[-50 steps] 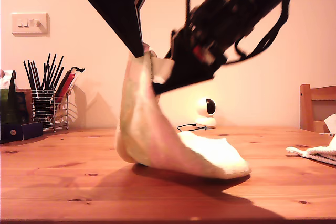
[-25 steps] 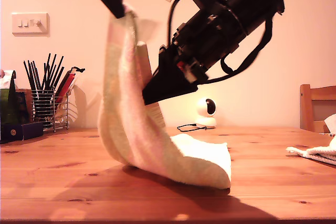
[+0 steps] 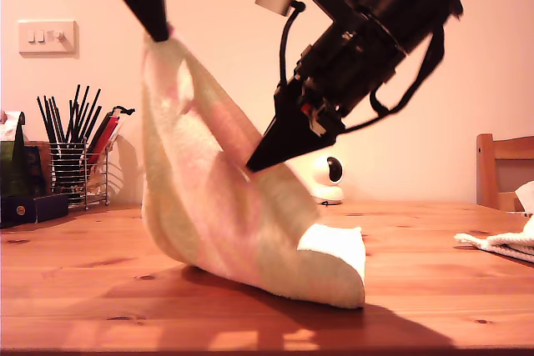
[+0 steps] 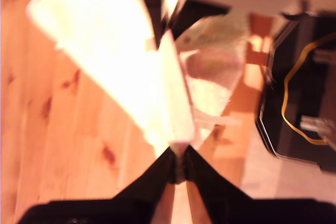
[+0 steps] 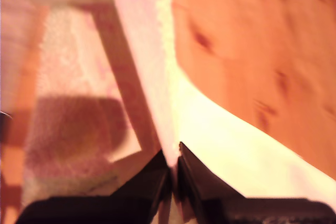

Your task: Fold the tea towel in front of you. After folding it, place it to the right side.

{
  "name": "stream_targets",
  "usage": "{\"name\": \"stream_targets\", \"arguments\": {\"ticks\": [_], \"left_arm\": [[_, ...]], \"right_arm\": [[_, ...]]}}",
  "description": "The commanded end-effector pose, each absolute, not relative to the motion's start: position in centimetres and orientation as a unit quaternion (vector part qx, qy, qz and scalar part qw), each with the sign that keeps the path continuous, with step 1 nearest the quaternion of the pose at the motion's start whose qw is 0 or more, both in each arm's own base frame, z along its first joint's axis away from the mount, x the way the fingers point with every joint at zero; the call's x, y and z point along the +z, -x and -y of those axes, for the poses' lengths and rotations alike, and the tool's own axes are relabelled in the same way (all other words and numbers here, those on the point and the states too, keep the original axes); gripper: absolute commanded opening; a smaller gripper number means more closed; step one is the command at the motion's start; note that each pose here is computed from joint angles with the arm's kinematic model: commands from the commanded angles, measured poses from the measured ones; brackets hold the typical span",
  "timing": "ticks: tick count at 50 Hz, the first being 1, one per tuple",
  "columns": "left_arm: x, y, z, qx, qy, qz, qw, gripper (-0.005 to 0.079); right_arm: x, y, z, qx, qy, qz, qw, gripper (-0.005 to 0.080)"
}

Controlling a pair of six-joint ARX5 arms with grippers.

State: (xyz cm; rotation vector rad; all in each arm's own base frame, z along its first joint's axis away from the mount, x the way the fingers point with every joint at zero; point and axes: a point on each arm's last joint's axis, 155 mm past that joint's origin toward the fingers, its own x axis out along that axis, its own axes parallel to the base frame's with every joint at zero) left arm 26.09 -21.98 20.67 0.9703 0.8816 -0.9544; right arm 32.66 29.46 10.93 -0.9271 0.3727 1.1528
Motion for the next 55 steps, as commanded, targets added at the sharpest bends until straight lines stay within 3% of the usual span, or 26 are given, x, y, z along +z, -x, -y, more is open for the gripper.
{"name": "stream_targets", "arguments": {"ticks": [1,12,21,28,38,55], "left_arm": [[21.2,-26.6,21.2,-0.41,-0.421,-0.398,0.705,-0.0021],[21.4,-27.7,20.6,-0.394,-0.378,-0.409,0.731,-0.0021],[23.1,-30.3,20.3,-0.324,-0.316,-0.398,0.798,-0.0021],[26.8,-34.8,19.8,-0.247,-0.302,-0.319,0.864,-0.0021],[33.7,-41.4,19.9,-0.196,-0.268,-0.164,0.929,-0.0021],[39.8,-49.5,17.0,-0.141,-0.256,0.008,0.956,-0.0021]], "right_arm": [[8.7,-33.5,-26.3,0.485,0.438,-0.23,0.721,-0.0011],[12.2,-35.3,-23.1,0.414,0.487,-0.286,0.714,-0.0011],[15.8,-35.1,-21.9,0.387,0.477,-0.326,0.719,-0.0011],[21.9,-39.3,-21.4,0.301,0.496,-0.265,0.77,-0.0011],[30.7,-44.9,-21.5,0.204,0.47,-0.134,0.848,-0.0011],[39.1,-51.9,-19.8,0.045,0.377,0.036,0.924,-0.0012]]}}
